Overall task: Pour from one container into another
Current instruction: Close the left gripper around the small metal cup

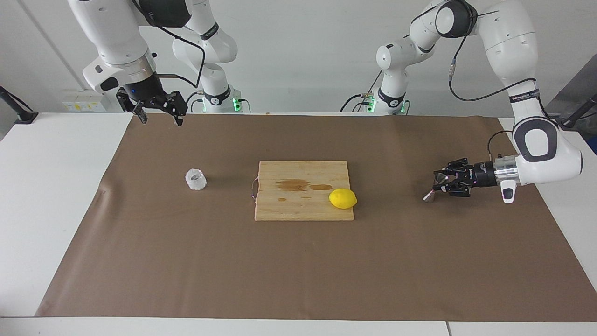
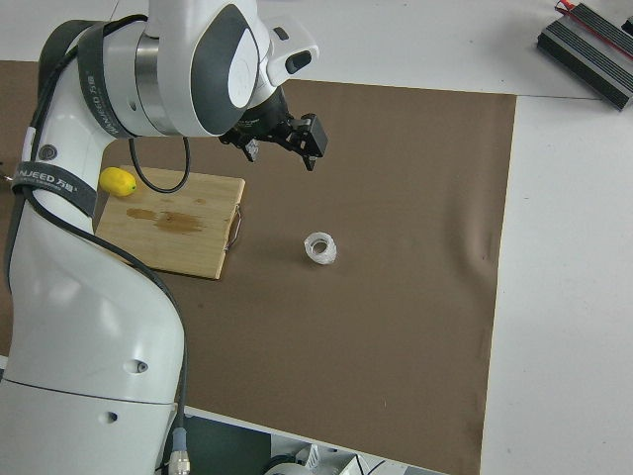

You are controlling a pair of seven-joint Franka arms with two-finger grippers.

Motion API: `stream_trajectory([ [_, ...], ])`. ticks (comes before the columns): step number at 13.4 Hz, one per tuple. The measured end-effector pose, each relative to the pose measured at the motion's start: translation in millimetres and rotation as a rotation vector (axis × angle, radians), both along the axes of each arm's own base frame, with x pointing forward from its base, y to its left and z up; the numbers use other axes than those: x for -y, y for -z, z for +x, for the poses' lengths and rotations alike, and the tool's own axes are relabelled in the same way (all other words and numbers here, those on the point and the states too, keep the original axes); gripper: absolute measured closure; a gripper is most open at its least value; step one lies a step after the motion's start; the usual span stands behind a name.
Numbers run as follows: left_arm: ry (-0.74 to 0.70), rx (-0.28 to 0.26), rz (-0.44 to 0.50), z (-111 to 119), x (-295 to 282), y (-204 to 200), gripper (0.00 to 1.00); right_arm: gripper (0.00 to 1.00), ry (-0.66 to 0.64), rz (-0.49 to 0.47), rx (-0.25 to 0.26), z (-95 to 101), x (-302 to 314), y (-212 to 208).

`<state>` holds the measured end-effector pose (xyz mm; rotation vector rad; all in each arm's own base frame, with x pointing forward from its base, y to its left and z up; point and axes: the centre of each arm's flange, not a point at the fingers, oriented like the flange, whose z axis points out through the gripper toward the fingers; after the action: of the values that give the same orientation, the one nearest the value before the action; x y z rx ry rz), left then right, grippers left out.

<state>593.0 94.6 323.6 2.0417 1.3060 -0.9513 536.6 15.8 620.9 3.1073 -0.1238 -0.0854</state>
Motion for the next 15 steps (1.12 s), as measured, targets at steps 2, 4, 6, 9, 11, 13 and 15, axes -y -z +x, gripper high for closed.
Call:
stream_trajectory([
  [2, 0.0, 0.0, 0.0, 0.0, 0.0, 0.0, 0.45, 0.0, 0.0, 0.0, 0.0, 0.0, 0.0, 0.0],
  [4, 0.0, 0.0, 0.0, 0.0, 0.0, 0.0, 0.45, 0.0, 0.0, 0.0, 0.0, 0.0, 0.0, 0.0],
  [6, -0.001, 0.0, 0.0, 0.0, -0.1, 0.0, 0.45, 0.0, 0.0, 0.0, 0.0, 0.0, 0.0, 0.0],
  [9, -0.006, -0.005, 0.003, -0.1, -1.3, 0.1, 0.45, 0.0, 0.0, 0.0, 0.0, 0.0, 0.0, 0.0],
  [11, -0.021, -0.019, 0.01, 0.2, -1.4, -0.2, 0.61, 0.0, 0.0, 0.0, 0.0, 0.0, 0.0, 0.0],
  [13, -0.025, -0.026, 0.013, 0.6, -0.2, -0.4, 0.64, 0.0, 0.0, 0.0, 0.0, 0.0, 0.0, 0.0],
  [15, -0.028, -0.029, 0.014, 0.8, 0.1, -0.6, 0.64, 0.0, 0.0, 0.0, 0.0, 0.0, 0.0, 0.0],
])
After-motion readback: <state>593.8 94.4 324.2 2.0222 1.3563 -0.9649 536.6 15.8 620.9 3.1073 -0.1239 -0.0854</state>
